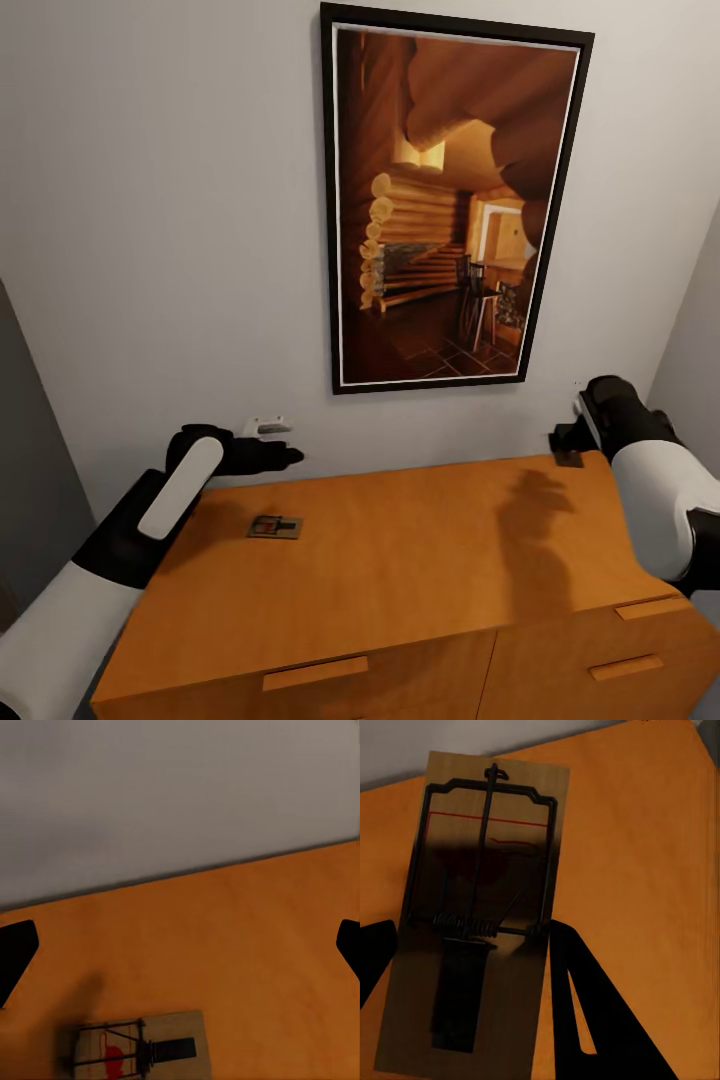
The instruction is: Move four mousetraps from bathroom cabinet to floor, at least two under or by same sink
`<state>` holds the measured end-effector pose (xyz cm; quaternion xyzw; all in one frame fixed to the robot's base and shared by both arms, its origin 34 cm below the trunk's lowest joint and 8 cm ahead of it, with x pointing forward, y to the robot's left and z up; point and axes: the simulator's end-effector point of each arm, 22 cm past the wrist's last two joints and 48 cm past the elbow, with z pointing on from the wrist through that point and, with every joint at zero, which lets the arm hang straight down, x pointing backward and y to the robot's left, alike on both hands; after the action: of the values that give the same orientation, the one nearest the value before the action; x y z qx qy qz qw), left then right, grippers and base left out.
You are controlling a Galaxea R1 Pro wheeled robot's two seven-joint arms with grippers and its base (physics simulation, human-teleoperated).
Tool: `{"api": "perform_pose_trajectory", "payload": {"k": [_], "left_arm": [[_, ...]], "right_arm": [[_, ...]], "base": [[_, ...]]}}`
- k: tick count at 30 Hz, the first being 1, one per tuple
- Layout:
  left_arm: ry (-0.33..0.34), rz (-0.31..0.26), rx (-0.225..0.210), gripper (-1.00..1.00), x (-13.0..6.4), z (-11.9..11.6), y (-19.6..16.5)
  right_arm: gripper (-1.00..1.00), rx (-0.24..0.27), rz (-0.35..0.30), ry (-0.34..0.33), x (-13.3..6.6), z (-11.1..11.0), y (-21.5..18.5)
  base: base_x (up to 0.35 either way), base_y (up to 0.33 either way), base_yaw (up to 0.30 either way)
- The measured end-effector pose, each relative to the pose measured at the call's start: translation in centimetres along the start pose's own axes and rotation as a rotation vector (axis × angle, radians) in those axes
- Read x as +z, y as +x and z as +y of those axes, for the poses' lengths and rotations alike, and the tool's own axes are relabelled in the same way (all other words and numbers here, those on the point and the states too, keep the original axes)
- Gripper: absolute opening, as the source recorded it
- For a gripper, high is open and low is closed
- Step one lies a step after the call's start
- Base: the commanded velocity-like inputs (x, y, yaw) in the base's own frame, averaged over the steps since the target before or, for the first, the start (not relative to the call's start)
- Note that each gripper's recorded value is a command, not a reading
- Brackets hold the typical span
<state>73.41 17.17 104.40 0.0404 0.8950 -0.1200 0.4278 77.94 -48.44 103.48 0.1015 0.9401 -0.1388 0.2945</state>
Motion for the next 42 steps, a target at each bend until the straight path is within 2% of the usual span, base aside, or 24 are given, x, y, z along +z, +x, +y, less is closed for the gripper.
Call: {"api": "perform_pose_trajectory", "payload": {"k": [8, 14, 15, 16, 17, 18, 19, 26, 30, 35, 42], "left_arm": [[-0.042, -0.011, 0.033, 1.0, -0.3, 2.4, -0.2], [-0.066, -0.01, 0.083, 1.0, -0.5, 3.4, 0.0], [0.015, 0.013, 0.223, 1.0, -1.0, 4.9, 1.1], [0.14, 0.071, 0.276, 1.0, -2.6, 6.0, 2.8], [0.206, 0.082, 0.291, 1.0, -2.5, 3.7, 3.5], [0.213, 0.09, 0.314, 1.0, -2.4, 3.4, 3.8], [0.229, 0.107, 0.352, 1.0, -2.3, 3.0, 4.5], [0.326, 0.189, 0.496, 1.0, -2.9, 1.5, 7.3], [0.378, 0.241, 0.561, 1.0, -3.5, 0.9, 8.8], [0.417, 0.288, 0.602, 1.0, -4.1, 0.6, 10.0], [0.426, 0.31, 0.619, 1.0, -4.3, 0.6, 10.4]], "right_arm": [[-1.0, -0.012, -0.001, -0.007, 0.0, -1.8, 0.0], [-1.0, -0.024, -0.006, -0.013, -0.1, -3.1, 0.0], [-1.0, -0.078, 0.027, -0.212, -0.7, -2.5, 1.1], [-1.0, 0.005, 0.036, -0.305, -1.9, -7.7, 2.4], [-1.0, 0.034, 0.04, -0.22, -2.3, -13.9, 3.5], [-1.0, 0.031, 0.04, -0.224, -2.2, -13.6, 3.5], [-1.0, 0.027, 0.039, -0.266, -2.1, -11.1, 3.0], [-1.0, 0.005, 0.05, -0.231, -1.9, -11.9, 3.4], [-1.0, -0.008, 0.046, -0.224, -1.8, -12.0, 3.3], [-1.0, -0.02, 0.04, -0.223, -1.7, -12.0, 3.3], [-1.0, -0.024, 0.039, -0.223, -1.6, -11.9, 3.3]], "base": [[0.0, 0.0, 0.0], [0.0, 0.0, 0.0], [0.0, 0.0, 0.0], [0.0, 0.0, 0.0], [0.0, 0.0, 0.0], [0.0, 0.0, 0.0], [0.0, 0.0, 0.0], [0.0, 0.0, 0.0], [0.0, 0.0, 0.0], [0.0, 0.0, 0.0], [0.0, 0.0, 0.0]]}}
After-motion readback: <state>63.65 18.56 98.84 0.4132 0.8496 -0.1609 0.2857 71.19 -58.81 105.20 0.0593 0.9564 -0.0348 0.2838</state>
